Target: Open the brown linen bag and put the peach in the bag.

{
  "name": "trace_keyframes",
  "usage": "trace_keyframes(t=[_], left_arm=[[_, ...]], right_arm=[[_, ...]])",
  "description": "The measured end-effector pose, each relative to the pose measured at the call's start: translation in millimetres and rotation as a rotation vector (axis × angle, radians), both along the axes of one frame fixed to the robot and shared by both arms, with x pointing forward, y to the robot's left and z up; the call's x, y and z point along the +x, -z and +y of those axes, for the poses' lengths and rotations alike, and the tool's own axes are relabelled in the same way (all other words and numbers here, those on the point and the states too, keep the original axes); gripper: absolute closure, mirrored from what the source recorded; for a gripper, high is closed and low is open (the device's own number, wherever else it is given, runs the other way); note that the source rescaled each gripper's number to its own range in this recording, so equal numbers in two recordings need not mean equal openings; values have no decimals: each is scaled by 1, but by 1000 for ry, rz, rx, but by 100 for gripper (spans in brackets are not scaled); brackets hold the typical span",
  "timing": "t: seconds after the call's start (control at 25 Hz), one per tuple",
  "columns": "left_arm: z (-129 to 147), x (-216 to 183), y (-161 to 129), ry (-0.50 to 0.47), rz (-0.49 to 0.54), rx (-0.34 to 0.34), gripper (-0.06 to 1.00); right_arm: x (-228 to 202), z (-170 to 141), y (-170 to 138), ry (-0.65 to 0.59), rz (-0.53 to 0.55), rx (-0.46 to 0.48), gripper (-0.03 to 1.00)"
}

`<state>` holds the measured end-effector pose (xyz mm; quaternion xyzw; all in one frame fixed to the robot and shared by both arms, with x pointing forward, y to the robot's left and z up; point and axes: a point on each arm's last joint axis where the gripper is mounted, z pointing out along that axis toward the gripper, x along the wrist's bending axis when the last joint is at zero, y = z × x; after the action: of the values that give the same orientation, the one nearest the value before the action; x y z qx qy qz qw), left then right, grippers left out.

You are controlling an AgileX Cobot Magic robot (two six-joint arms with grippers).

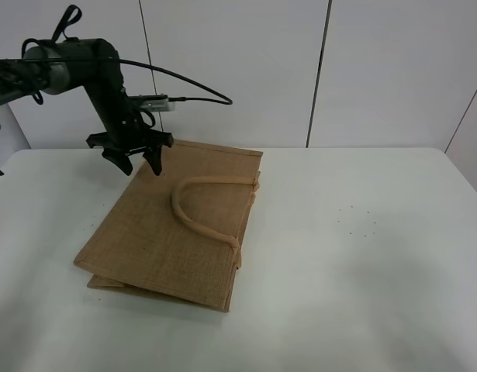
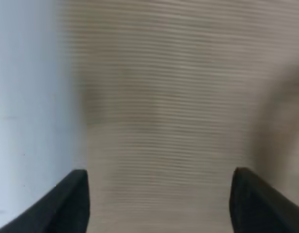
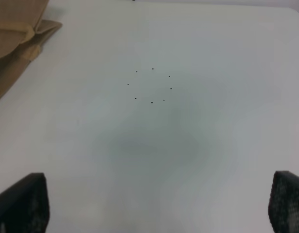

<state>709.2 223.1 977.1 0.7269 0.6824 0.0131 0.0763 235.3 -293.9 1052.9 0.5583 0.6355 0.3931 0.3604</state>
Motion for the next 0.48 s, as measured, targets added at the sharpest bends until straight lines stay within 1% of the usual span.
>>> trace_keyframes(t=[0.12,0.24,0.36,0.48], left_arm=[[41,5,0,-86,2,4,9],[75,5,0,-157,18,9,9],[90,3,0,-188,26,10,9],[89,2,-8,-185,16,9,9]], right_arm=[[0,0,0,0,0,0,-3],[0,0,0,0,0,0,-3],[0,0,0,0,0,0,-3],[0,0,0,0,0,0,-3]])
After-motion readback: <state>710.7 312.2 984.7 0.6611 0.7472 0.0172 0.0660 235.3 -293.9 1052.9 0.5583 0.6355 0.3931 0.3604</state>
